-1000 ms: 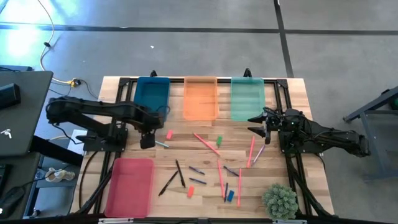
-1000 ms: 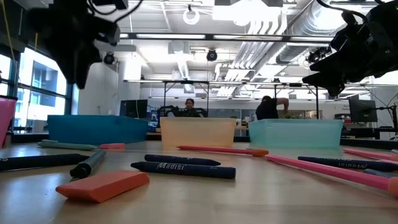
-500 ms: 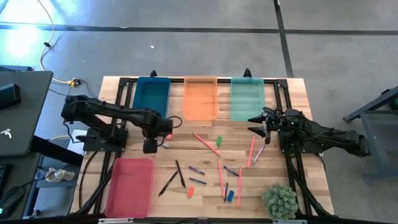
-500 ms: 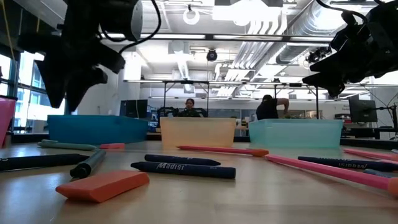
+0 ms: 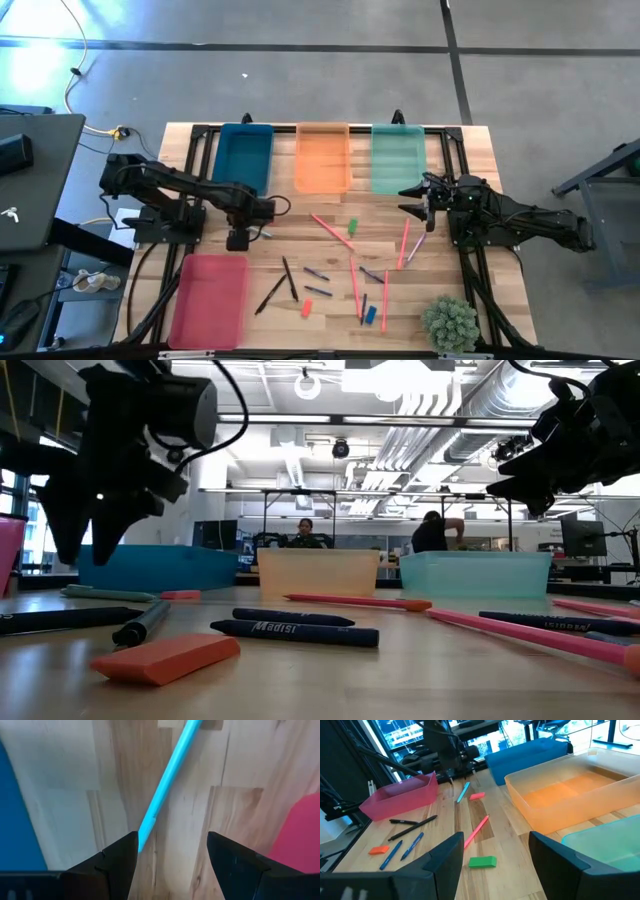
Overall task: Sort crayons/erasers/pens/pencils in bins
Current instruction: Put the blue pen into the blue bin
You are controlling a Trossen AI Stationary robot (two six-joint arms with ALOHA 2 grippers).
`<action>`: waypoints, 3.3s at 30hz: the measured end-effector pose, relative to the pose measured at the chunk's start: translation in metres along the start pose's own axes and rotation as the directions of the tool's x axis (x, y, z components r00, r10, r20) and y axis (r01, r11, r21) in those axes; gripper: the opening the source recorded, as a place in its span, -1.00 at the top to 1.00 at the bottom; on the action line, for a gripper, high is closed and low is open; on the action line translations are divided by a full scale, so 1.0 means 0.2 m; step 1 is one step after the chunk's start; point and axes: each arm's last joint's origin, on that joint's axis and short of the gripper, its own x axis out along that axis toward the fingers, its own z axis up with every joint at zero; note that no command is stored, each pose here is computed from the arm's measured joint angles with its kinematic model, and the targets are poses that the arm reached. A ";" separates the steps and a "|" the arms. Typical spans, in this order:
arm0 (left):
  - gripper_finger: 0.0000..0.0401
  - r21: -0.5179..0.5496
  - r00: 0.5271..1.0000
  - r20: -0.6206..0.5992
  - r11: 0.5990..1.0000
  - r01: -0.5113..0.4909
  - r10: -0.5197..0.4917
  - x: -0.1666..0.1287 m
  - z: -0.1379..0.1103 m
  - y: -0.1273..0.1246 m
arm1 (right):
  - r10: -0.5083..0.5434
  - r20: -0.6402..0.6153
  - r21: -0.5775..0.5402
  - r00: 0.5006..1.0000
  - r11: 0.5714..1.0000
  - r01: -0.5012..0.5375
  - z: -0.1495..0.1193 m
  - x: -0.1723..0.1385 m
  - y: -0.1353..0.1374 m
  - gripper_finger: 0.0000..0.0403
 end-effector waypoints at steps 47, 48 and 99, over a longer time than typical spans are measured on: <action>0.22 -0.027 0.998 -0.067 1.000 0.005 -0.006 0.18 0.06 0.08 | -0.003 -0.014 0.003 1.000 1.000 0.003 -0.01 0.00 0.00 -0.08; 0.26 -0.027 0.998 -0.065 1.000 0.004 -0.005 0.18 0.07 0.08 | -0.003 -0.014 0.003 1.000 1.000 0.003 -0.01 0.00 0.00 -0.08; 0.92 -0.045 0.977 0.210 0.998 0.051 -0.041 -0.10 0.01 0.08 | -0.004 -0.018 0.004 1.000 1.000 0.004 -0.01 0.00 0.00 -0.08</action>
